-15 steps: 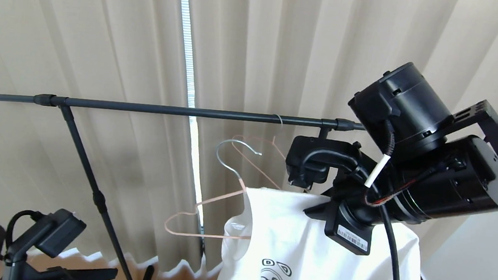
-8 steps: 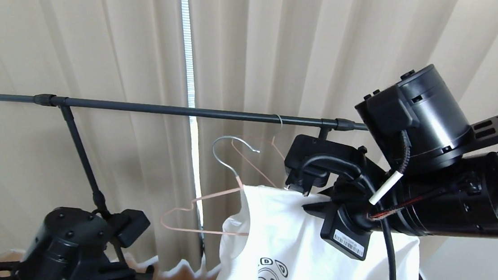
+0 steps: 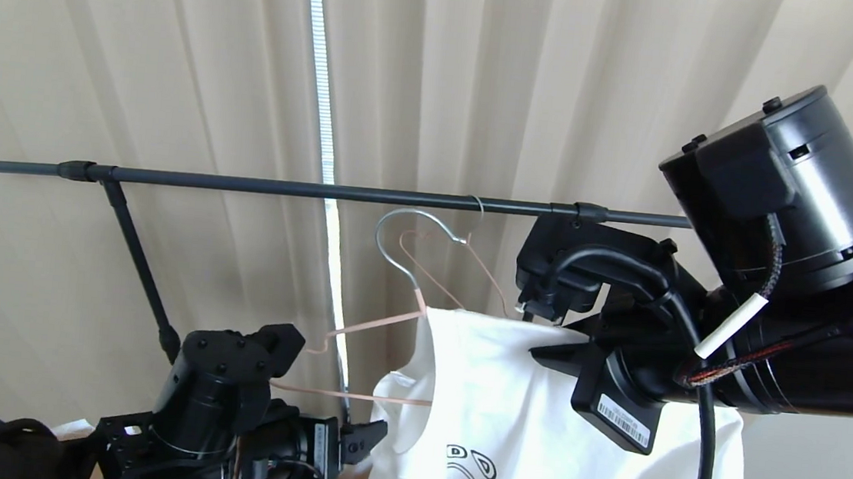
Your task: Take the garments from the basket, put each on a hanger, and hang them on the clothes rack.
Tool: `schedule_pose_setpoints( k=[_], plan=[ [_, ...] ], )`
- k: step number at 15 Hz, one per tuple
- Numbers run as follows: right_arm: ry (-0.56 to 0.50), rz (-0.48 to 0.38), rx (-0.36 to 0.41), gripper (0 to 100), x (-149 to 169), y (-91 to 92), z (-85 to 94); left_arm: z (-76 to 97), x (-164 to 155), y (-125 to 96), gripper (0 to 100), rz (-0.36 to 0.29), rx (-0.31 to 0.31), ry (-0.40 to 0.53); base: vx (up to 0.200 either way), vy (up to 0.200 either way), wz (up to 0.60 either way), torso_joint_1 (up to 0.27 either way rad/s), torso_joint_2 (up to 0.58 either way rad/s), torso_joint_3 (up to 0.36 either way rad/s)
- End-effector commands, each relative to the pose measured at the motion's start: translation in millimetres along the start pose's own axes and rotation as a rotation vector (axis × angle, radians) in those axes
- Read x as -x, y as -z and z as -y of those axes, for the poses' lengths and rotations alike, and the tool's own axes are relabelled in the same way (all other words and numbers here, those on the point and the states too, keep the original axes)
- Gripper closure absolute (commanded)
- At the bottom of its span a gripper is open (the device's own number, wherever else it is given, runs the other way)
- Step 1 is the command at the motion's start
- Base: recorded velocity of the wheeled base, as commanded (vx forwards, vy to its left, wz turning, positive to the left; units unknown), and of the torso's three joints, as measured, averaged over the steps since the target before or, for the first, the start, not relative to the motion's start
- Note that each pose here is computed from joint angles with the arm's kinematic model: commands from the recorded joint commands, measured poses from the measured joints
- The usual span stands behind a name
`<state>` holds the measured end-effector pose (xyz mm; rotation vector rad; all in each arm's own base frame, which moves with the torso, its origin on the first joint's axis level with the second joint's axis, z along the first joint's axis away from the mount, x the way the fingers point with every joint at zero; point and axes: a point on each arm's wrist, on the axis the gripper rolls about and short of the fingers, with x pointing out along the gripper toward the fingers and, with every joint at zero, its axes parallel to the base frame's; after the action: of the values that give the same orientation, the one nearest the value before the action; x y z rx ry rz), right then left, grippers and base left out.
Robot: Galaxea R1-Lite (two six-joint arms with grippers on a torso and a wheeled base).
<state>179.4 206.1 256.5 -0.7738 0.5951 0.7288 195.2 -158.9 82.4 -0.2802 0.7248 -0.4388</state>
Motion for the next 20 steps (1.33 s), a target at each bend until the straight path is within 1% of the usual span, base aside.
schedule_pose_setpoints(
  k=[1,2,4,6,7,9,10,12,13,14,15,17,20],
  plan=[
    [-0.002,0.006,-0.011,100,1.7,0.0,0.3,-5.6,-20.0,10.9,0,-0.023,-0.001,-0.039,0.000,0.000,0.00,0.000,0.00,0.000],
    [-0.002,0.006,-0.017,100,1.7,0.0,0.3,-4.6,-23.9,9.3,0,0.008,0.001,-0.029,0.000,0.000,0.00,0.000,0.00,0.000],
    [-0.001,0.009,-0.018,100,2.5,-0.2,0.6,-3.9,-30.1,8.6,0,0.052,0.003,-0.027,0.000,0.000,0.00,0.000,0.00,0.000],
    [0.004,0.020,-0.021,100,5.0,-0.7,1.4,-2.5,-33.5,8.7,0,0.070,0.000,-0.021,0.000,0.000,0.00,0.000,0.00,0.000],
    [0.008,0.033,-0.024,100,5.1,-1.6,1.7,-1.5,-35.2,10.6,0,0.065,-0.003,-0.018,0.000,0.000,0.00,0.000,0.00,0.000],
    [0.014,0.050,-0.030,100,6.0,-3.2,2.6,-0.1,-38.9,12.0,0,0.076,-0.005,-0.009,0.000,0.000,0.00,0.000,0.00,0.000],
    [0.014,0.048,-0.042,100,5.7,-3.0,2.4,1.6,-40.0,11.4,0,0.103,-0.005,0.003,0.000,0.000,0.00,0.000,0.00,0.000],
    [0.013,0.044,-0.050,100,4.0,-3.1,2.1,2.4,-35.8,14.8,0,0.136,-0.012,0.023,0.000,0.000,0.00,0.000,0.00,0.000],
    [0.011,0.038,-0.050,100,2.1,-3.0,1.5,1.0,-29.7,16.9,0,0.167,-0.020,0.042,0.000,0.000,0.00,0.000,0.00,0.000],
    [0.010,0.035,-0.049,100,1.0,-3.1,1.3,-1.1,-25.1,19.5,0,0.187,-0.042,0.051,0.000,0.000,0.00,0.000,0.00,0.000],
    [0.009,0.033,-0.048,100,-1.0,-3.7,1.0,-3.7,-17.9,22.5,0,0.222,-0.073,0.068,0.000,0.000,0.00,0.000,0.00,0.000],
    [0.013,0.036,-0.057,100,-2.7,-5.2,1.6,-5.2,-7.8,26.8,0,0.265,-0.104,0.094,0.000,0.000,0.00,0.000,0.00,0.000],
    [0.022,0.063,-0.090,100,-1.9,-7.7,2.8,-1.8,0.3,34.3,0,0.274,-0.125,0.129,0.000,0.000,0.00,0.000,0.00,0.000]
  ],
)
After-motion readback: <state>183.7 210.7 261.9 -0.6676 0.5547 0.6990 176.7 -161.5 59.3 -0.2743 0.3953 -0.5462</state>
